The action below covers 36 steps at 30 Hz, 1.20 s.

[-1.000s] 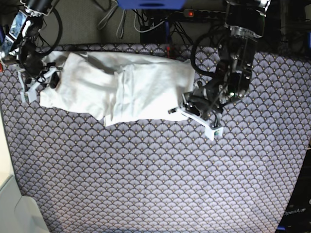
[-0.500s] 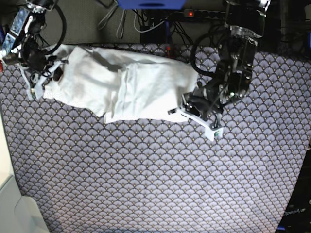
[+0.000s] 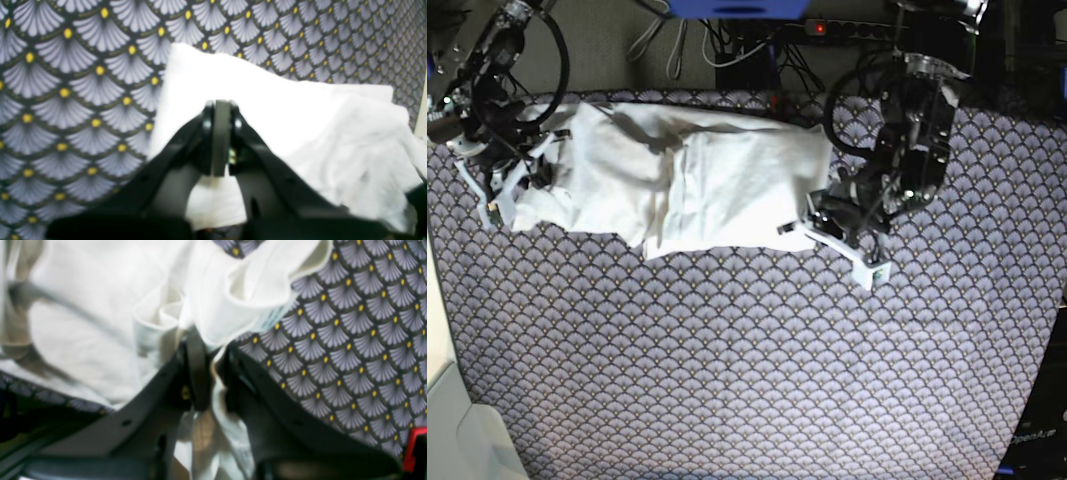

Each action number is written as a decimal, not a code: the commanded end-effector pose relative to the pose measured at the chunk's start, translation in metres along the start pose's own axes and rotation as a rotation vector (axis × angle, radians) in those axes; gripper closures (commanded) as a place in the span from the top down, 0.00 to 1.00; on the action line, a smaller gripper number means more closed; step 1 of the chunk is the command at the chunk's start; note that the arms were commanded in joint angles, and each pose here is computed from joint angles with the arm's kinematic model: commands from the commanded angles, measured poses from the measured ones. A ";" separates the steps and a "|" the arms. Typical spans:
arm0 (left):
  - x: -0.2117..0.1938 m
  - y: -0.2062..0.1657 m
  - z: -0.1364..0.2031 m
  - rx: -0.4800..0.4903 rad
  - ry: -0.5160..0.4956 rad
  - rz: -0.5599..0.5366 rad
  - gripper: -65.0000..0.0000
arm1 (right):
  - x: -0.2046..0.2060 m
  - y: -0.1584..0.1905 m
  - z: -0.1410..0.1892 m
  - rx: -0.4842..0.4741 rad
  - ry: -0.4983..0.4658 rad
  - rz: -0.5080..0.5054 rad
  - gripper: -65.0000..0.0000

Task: Fold the T-shirt properly
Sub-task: 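Grasp the shirt end beside the right gripper and pull it inward, then lift the shirt end with the right gripper and fold it over the body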

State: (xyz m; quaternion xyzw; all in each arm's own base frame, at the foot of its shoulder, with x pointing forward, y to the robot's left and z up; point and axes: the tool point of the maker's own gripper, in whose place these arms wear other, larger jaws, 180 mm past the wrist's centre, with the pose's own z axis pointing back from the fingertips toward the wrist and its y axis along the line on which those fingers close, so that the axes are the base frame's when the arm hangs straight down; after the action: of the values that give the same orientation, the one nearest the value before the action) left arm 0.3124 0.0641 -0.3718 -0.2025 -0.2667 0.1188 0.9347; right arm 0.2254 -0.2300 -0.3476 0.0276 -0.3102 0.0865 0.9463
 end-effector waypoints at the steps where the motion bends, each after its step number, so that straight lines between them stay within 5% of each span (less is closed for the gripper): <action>1: 0.012 -0.005 0.004 -0.017 -0.034 -0.006 0.01 | 0.012 0.002 0.005 0.003 -0.045 0.016 0.00; 11: -0.003 0.002 0.002 0.006 0.022 -0.005 0.01 | 0.030 0.038 0.016 0.229 -0.143 -0.012 0.00; 22: -0.017 0.024 0.001 0.133 0.035 -0.059 0.01 | 0.053 0.069 0.030 0.416 -0.265 -0.039 0.00; 31: -0.026 0.035 0.005 0.153 0.052 -0.031 0.01 | 0.064 0.078 0.031 0.448 -0.308 -0.056 0.00; 36: -0.007 0.048 0.023 0.178 -0.012 0.118 0.01 | 0.064 0.078 0.031 0.448 -0.310 -0.057 0.00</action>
State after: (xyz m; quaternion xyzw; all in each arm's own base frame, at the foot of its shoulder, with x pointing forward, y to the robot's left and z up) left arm 0.2807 0.1164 -0.3894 -0.1202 -0.2329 0.2011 0.9439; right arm 0.2368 -0.1502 -0.3012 0.2499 -0.3918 0.1129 0.8782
